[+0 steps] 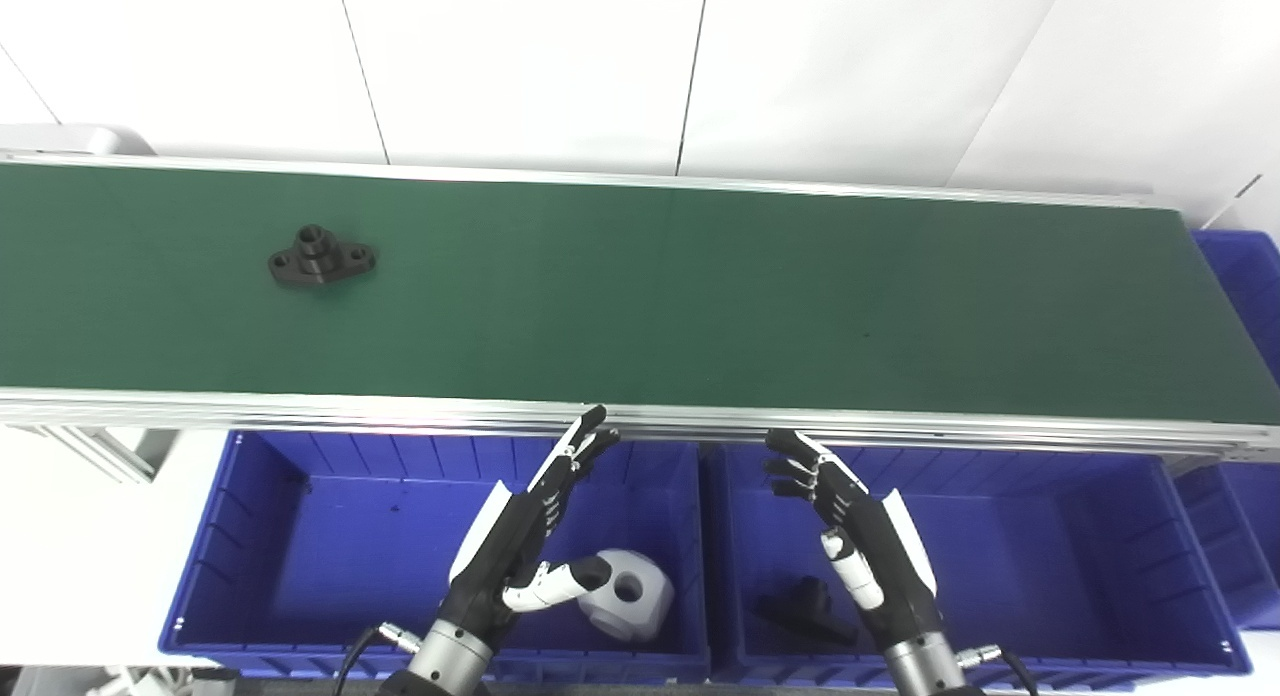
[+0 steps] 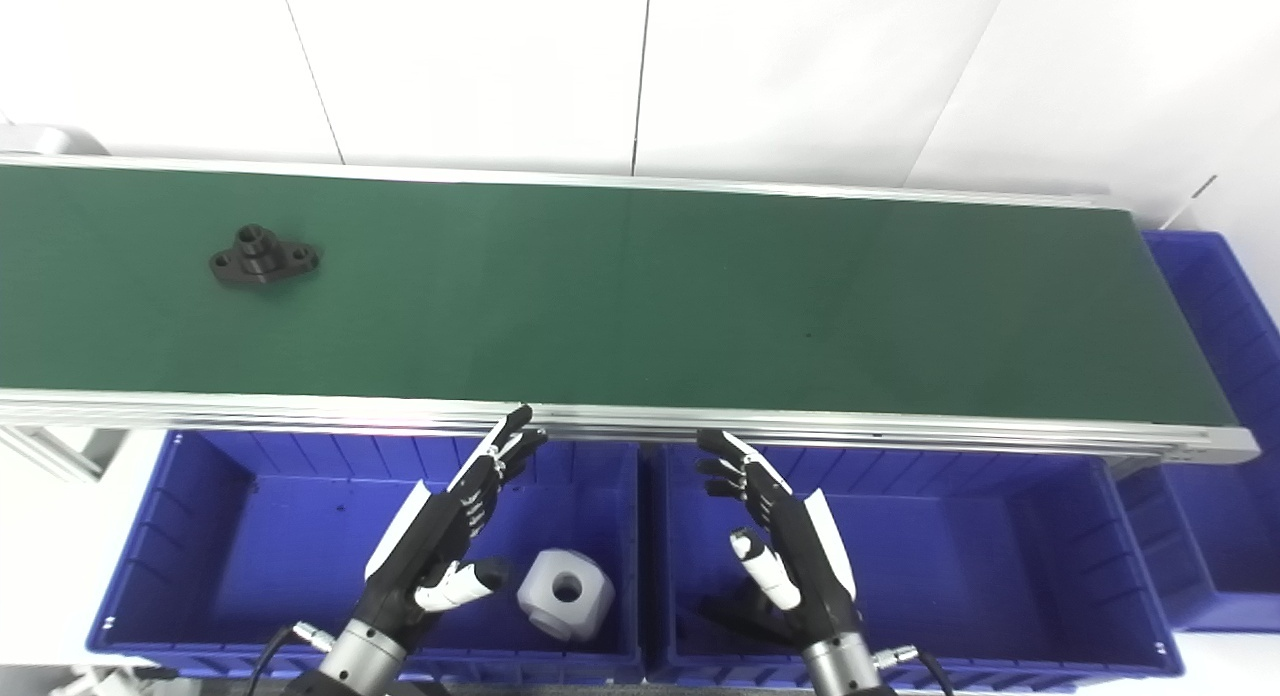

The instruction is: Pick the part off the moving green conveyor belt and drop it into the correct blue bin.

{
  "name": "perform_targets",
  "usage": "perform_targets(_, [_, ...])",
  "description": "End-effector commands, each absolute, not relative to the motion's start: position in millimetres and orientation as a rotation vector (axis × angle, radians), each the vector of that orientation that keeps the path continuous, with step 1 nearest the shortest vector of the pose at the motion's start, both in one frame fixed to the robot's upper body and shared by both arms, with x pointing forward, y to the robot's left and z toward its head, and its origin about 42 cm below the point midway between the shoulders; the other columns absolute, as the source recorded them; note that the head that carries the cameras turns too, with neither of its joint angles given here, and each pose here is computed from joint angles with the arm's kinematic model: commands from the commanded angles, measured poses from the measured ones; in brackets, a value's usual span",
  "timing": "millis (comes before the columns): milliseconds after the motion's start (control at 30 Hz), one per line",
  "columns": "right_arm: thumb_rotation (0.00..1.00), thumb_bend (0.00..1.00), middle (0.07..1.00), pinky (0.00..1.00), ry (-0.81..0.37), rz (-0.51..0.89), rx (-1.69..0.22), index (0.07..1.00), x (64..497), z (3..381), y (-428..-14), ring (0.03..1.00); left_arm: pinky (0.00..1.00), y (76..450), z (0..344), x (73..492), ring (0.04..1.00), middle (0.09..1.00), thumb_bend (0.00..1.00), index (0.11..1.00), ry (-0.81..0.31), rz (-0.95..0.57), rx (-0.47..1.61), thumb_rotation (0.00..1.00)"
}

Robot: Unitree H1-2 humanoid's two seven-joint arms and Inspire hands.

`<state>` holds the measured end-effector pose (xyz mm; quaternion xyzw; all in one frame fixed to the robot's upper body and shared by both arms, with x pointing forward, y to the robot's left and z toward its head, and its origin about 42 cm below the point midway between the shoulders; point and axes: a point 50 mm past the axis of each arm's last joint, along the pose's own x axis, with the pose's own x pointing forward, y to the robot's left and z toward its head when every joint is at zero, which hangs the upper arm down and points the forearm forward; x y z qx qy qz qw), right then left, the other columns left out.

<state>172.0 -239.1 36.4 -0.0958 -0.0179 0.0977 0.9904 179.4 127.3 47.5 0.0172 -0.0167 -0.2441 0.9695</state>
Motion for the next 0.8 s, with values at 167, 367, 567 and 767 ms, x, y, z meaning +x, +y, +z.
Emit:
perform_targets(167, [1.00,0.87,0.867,0.75,-0.100,0.192,-0.193,0.846,174,41,-240,0.811,0.99,123,55,181,0.966,0.939,0.99,0.980,-0.099,-0.499,0.026,0.76])
perform_targets(367, [1.00,0.89,0.868,0.75,-0.078,0.195,-0.198,0.845,173,35,-241,0.813,0.98,122,47,180,0.961,0.936,1.00,0.975,-0.090,-0.501,0.029,0.75])
perform_targets(567, [1.00,0.88,0.869,0.74,-0.052,0.194,-0.193,0.839,172,29,-243,0.810,0.95,121,38,180,0.947,0.930,1.00,0.963,-0.099,-0.505,0.043,0.75])
perform_targets(767, [1.00,0.91,0.866,0.73,-0.013,0.191,-0.203,0.837,173,17,-245,0.803,0.93,117,26,182,0.936,0.919,1.00,0.952,-0.076,-0.507,0.046,0.75])
